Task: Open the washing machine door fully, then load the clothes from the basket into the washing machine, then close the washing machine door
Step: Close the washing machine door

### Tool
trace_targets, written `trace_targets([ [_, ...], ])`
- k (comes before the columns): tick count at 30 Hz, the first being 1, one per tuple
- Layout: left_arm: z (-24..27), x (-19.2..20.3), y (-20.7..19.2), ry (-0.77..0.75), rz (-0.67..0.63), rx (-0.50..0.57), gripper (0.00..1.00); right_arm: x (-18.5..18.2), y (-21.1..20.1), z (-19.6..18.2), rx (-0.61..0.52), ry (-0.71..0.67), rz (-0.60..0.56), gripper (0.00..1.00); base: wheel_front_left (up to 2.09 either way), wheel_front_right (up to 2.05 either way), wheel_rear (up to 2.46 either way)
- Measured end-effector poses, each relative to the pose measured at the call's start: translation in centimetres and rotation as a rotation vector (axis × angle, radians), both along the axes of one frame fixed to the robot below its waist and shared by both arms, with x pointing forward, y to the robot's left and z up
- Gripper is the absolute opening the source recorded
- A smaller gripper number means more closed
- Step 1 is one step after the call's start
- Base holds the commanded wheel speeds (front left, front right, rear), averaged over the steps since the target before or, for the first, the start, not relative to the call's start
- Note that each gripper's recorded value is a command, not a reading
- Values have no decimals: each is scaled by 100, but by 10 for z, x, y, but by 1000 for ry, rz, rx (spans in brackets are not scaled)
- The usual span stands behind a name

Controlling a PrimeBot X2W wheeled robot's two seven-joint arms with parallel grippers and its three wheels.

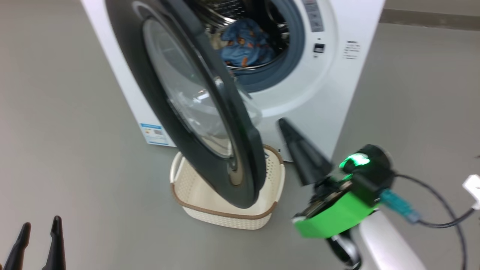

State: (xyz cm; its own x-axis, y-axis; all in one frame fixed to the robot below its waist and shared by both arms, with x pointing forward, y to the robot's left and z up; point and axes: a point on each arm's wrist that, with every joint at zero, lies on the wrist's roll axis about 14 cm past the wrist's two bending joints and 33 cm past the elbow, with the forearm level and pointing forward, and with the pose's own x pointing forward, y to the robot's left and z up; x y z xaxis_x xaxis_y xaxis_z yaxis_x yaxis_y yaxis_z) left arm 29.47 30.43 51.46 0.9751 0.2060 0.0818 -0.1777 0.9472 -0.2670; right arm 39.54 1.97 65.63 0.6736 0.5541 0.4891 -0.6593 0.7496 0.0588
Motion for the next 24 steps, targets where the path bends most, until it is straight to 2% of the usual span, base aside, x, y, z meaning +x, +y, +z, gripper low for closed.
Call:
trace_targets([
  [5,-3,-14,10,5,44,-7,100,-23,51,-3,-59,-22,160,0,0,0,0],
  [10,-4,-25,15,3,75,-16,100,-32,83,-31,-160,16,246,0,0,0,0],
  [24,-6,-46,29,1,147,-35,100,-19,95,-91,-285,160,256,0,0,0,0],
])
